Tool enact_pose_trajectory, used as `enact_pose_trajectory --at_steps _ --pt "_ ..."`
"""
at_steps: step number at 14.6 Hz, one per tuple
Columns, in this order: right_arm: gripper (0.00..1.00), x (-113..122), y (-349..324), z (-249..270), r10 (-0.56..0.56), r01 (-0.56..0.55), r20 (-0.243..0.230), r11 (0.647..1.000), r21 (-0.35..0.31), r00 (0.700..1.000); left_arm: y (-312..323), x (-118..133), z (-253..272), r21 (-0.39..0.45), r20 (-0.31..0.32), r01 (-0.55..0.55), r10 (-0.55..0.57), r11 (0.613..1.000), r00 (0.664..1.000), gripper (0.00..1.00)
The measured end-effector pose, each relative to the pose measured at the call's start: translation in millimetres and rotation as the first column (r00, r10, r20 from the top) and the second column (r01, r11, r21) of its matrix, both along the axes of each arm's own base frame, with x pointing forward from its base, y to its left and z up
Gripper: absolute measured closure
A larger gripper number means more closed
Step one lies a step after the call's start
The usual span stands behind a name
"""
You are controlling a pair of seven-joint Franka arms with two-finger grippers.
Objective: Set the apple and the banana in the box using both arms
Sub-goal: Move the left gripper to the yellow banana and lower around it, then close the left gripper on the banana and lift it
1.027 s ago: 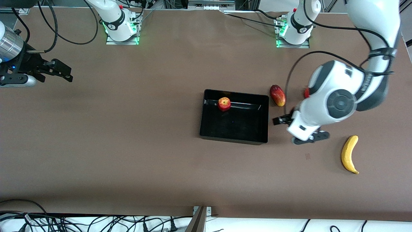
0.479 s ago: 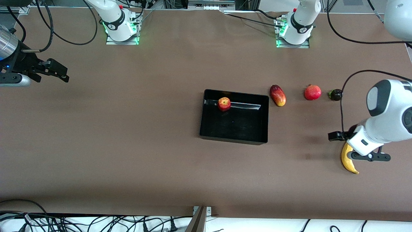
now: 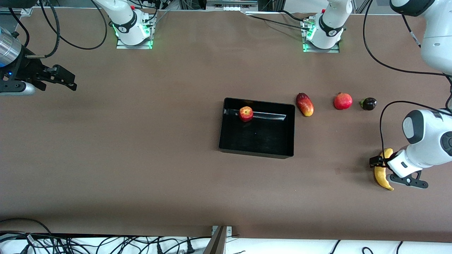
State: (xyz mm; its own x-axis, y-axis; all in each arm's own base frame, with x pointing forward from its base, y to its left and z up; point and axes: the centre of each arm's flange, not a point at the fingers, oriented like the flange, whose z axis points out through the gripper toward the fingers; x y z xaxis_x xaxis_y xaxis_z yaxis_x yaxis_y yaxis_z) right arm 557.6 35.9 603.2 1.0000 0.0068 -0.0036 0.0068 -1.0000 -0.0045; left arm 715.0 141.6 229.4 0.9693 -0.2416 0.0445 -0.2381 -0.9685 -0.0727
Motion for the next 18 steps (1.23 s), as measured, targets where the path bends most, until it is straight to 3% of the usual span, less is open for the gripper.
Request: enact_pose_trajectory --at_steps 9,12,15,18 --pt "0.00 0 2 0 0.003 -0.003 0.000 1.000 0.000 1.000 24 -6 -64 0.031 0.026 0.025 -0.026 0.999 0.999 0.04" --pt "0.00 0 2 0 0.003 -0.003 0.000 1.000 0.000 1.000 25 -4 -57 0.037 0.026 0.041 -0.042 0.998 0.999 0.33" --pt "0.00 0 2 0 0.003 -0.003 0.001 1.000 0.000 1.000 22 -7 -37 0.047 -0.043 0.043 -0.041 0.998 0.998 0.64" --pt "0.00 0 2 0 0.003 -0.003 0.001 1.000 0.000 1.000 -1 -8 10 0.027 -0.121 0.025 -0.022 0.999 0.992 0.66"
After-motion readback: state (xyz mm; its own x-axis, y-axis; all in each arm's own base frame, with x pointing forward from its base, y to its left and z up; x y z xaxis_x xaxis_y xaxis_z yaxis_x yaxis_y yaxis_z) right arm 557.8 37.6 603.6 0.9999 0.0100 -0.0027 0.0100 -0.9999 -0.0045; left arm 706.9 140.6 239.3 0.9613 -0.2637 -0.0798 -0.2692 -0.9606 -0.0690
